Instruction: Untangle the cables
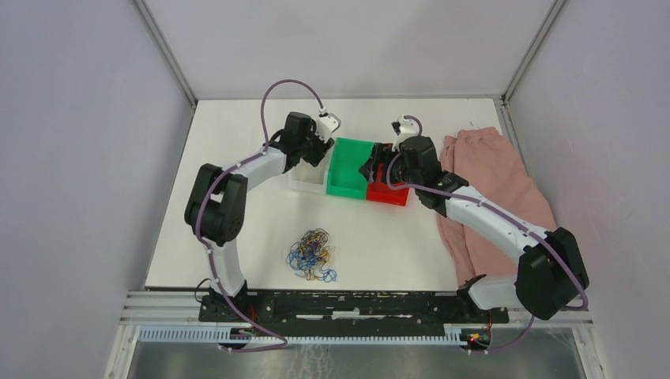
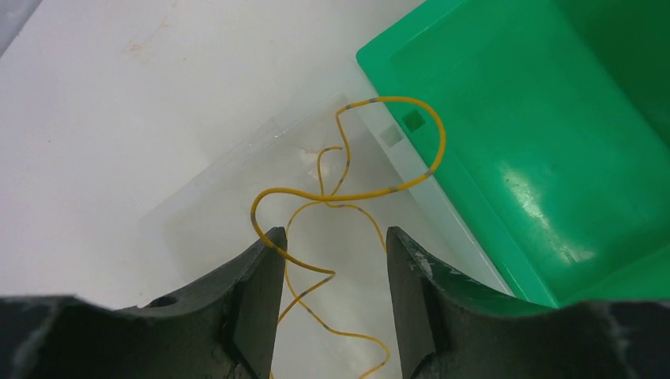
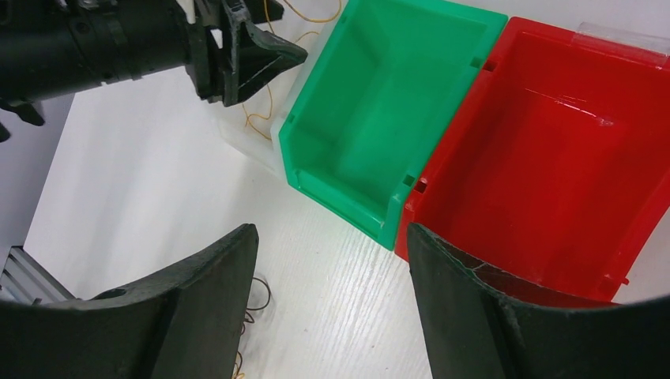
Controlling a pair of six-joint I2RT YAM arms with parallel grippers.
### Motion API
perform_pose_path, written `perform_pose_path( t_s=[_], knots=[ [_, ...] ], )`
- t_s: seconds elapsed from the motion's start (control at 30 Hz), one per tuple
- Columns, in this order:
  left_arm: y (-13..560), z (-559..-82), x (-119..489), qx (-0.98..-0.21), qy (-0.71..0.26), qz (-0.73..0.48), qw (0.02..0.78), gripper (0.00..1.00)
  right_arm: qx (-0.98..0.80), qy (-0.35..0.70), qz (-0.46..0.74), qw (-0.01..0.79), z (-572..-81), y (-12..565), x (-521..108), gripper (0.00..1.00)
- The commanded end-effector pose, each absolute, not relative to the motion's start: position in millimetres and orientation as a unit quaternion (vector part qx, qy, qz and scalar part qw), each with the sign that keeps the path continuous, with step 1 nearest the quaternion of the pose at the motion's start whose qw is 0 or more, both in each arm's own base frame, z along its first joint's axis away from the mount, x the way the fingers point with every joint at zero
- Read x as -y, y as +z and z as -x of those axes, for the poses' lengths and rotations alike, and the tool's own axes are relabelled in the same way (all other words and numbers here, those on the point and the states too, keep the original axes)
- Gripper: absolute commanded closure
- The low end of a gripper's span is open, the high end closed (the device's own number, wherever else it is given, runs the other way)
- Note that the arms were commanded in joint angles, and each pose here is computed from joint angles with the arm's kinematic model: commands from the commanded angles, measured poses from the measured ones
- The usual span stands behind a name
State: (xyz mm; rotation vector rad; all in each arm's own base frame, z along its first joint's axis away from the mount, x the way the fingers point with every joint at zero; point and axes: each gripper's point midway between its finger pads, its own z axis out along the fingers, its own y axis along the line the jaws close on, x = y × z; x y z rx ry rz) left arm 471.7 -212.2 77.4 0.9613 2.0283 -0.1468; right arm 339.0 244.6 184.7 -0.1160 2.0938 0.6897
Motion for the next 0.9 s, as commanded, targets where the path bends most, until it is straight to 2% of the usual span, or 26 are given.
perform_pose_path(
  t_s=[0.0,0.1,0.2,0.23,0.33,0.63,0.87],
  knots=[
    [153.5,-473.0,221.2,-0.782,-0.090,-0.379,0.486,0.37,-0.823,0.297,0.048,0.481,-340.5,220.5,-244.8,0.24],
    [157.7,-466.2,218.9,-0.788,-0.099,-0.387,0.469,0.26,-0.824,0.295,0.051,0.480,-338.3,221.4,-243.3,0.25],
    [156.2,-457.9,216.5,-0.792,-0.105,-0.396,0.452,0.21,-0.827,0.292,0.053,0.478,-336.4,219.9,-241.7,0.25],
    [158.4,-451.9,216.1,-0.793,-0.117,-0.400,0.445,0.16,-0.828,0.292,0.053,0.475,-333.5,217.6,-240.3,0.25],
    [166.5,-440.5,224.0,-0.784,-0.156,-0.413,0.437,0.09,-0.829,0.291,0.056,0.474,-330.0,216.1,-238.6,0.25],
    [183.3,-463.9,247.9,-0.755,-0.189,-0.437,0.452,0.09,-0.831,0.290,0.067,0.470,-328.8,212.7,-239.7,0.25],
    [161.5,-464.7,256.0,-0.710,-0.186,-0.543,0.408,0.10,-0.835,0.290,0.081,0.461,-330.8,206.3,-244.6,0.25]
  ],
)
